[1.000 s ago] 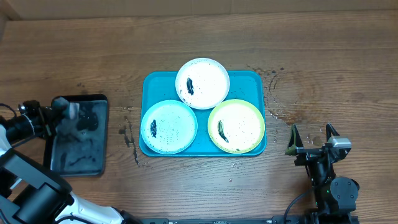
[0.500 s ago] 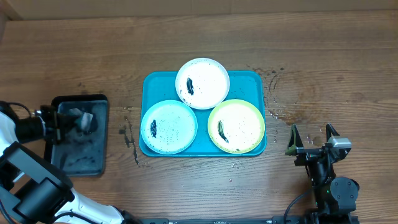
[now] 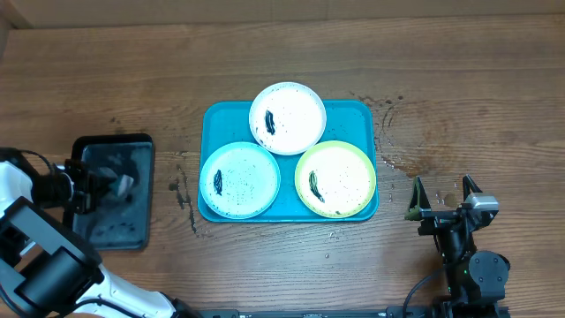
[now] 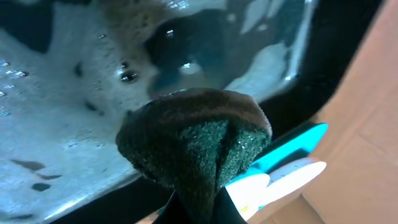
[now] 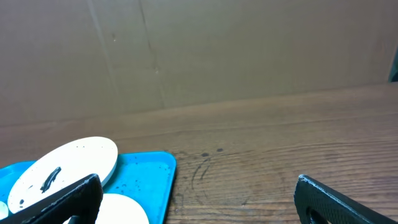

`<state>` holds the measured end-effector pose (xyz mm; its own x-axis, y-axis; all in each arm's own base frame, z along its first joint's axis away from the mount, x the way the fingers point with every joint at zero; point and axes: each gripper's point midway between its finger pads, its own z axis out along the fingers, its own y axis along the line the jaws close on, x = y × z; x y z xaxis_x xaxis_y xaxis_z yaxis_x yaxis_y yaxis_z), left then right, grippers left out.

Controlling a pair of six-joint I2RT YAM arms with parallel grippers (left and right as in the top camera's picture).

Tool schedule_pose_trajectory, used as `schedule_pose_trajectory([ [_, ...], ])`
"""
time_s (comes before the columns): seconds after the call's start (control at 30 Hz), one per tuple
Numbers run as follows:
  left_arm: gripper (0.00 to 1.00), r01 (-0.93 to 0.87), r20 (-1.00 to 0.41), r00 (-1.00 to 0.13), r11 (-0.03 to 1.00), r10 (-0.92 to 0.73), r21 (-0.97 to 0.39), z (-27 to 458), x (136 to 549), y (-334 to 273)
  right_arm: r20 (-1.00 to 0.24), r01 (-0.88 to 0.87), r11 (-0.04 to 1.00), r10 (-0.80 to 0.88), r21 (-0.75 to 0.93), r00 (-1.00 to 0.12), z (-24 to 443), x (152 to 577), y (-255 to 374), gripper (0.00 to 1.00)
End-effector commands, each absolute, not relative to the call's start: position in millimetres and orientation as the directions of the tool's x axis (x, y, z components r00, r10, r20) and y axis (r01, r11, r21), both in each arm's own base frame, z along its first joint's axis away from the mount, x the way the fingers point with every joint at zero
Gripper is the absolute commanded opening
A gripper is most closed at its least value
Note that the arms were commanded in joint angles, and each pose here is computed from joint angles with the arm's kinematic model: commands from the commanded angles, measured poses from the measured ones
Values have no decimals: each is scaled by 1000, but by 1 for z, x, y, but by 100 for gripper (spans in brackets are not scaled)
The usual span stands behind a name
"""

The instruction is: Clean dirty plates on tray and stack at the side

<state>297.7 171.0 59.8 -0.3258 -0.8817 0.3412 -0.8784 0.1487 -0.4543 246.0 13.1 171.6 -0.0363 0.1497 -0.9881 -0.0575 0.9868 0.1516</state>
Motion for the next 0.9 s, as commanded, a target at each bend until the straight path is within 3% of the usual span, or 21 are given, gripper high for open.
schedule_pose_trajectory([
  [0.0,4,-859,282,-355,192,-891,-475,84,304,183,-989,-43,988,146,148,-30,170,246,10,100],
  [0.2,4,-864,148,-389,305,-909,-401,127,301,199,-989,-43,988,146,148,-30,170,246,10,100],
  [0.3,4,-898,129,-360,306,-924,-317,106,296,202,-989,-43,988,146,148,-30,170,246,10,100],
  [0.53,4,-881,247,-379,266,-892,-392,53,305,162,-989,-43,988,146,148,-30,170,246,10,100],
  [0.7,4,-891,188,-377,300,-907,-340,97,302,182,-989,-43,988,146,148,-30,170,246,10,100],
  [0.87,4,-897,37,-369,345,-929,-276,140,304,200,-989,-43,988,146,148,-30,170,246,10,100],
])
